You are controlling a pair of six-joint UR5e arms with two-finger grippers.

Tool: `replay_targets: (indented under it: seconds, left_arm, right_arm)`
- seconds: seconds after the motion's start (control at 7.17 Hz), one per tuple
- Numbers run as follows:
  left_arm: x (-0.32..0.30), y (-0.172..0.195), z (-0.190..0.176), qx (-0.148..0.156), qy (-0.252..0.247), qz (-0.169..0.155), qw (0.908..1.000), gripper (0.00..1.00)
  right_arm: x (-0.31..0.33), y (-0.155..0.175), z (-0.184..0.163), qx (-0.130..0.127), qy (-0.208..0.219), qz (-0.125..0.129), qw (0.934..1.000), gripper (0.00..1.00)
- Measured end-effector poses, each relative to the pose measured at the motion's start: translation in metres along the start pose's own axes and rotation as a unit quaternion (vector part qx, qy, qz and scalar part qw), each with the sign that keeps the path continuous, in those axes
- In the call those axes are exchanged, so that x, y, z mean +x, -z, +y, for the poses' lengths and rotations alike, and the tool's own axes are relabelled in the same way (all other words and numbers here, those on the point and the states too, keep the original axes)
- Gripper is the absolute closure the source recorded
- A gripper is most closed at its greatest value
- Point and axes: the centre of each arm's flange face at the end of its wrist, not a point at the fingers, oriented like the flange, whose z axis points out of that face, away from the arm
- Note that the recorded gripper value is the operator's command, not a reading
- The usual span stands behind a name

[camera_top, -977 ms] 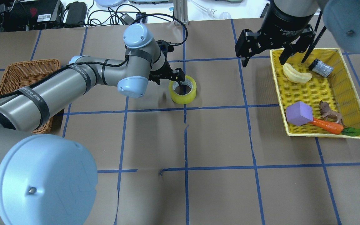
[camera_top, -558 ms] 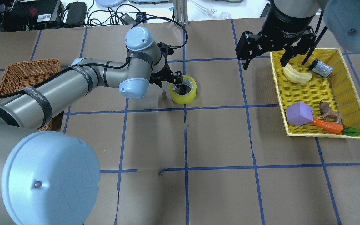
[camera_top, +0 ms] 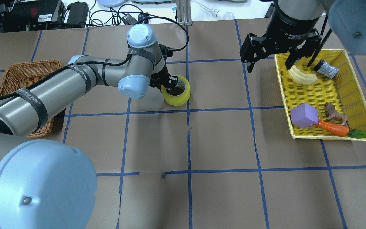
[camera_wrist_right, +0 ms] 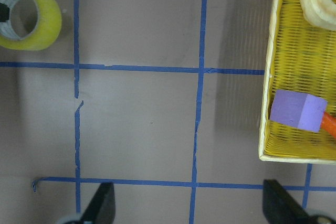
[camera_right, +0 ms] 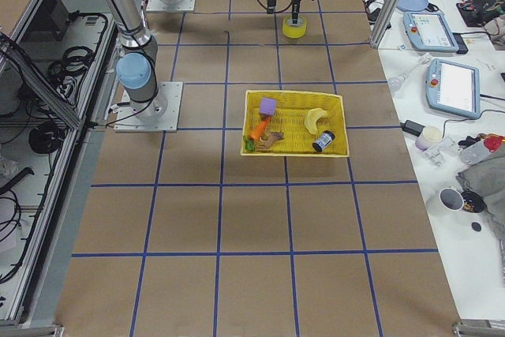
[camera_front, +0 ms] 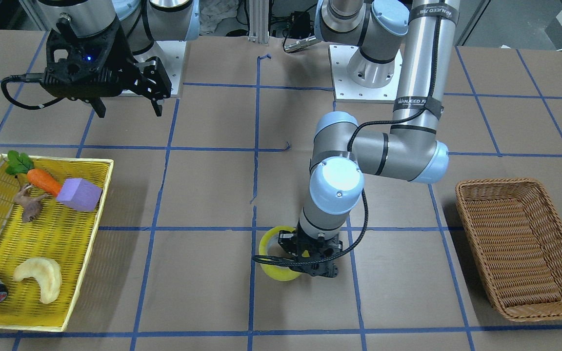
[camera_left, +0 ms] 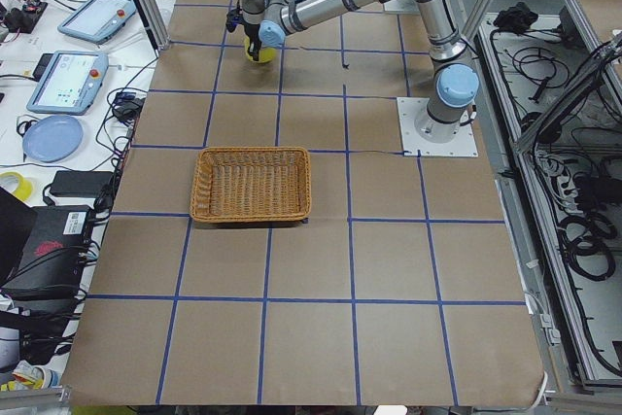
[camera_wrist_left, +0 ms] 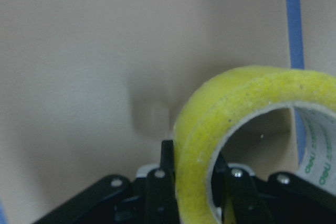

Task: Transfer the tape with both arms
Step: 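Lift the tape roll with the left gripper and carry it over the wicker basket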

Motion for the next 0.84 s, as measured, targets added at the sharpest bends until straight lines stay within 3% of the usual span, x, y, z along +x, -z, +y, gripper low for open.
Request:
replay_targets:
  seconds: [0.28, 0.42, 0.84]
  left_arm:
    - [-0.105, 0.067, -0.013, 0.012, 0.039, -0.012, 0.9991, 1.00]
    - [-0.172, 0.094, -0.011, 0.023, 0.033, -0.018, 0.9990, 1.00]
    - [-0.344, 0.144, 0.041, 0.041, 0.017, -0.012, 0.9989, 1.00]
  right_arm:
    - [0.000, -0.001, 0.000, 0.000, 0.000, 0.000, 1.0000, 0.00]
    - [0.000, -0.001, 0.000, 0.000, 0.001, 0.000, 1.0000, 0.00]
    - [0.000, 0.000, -0.001, 0.003, 0.002, 0.001, 1.0000, 0.00]
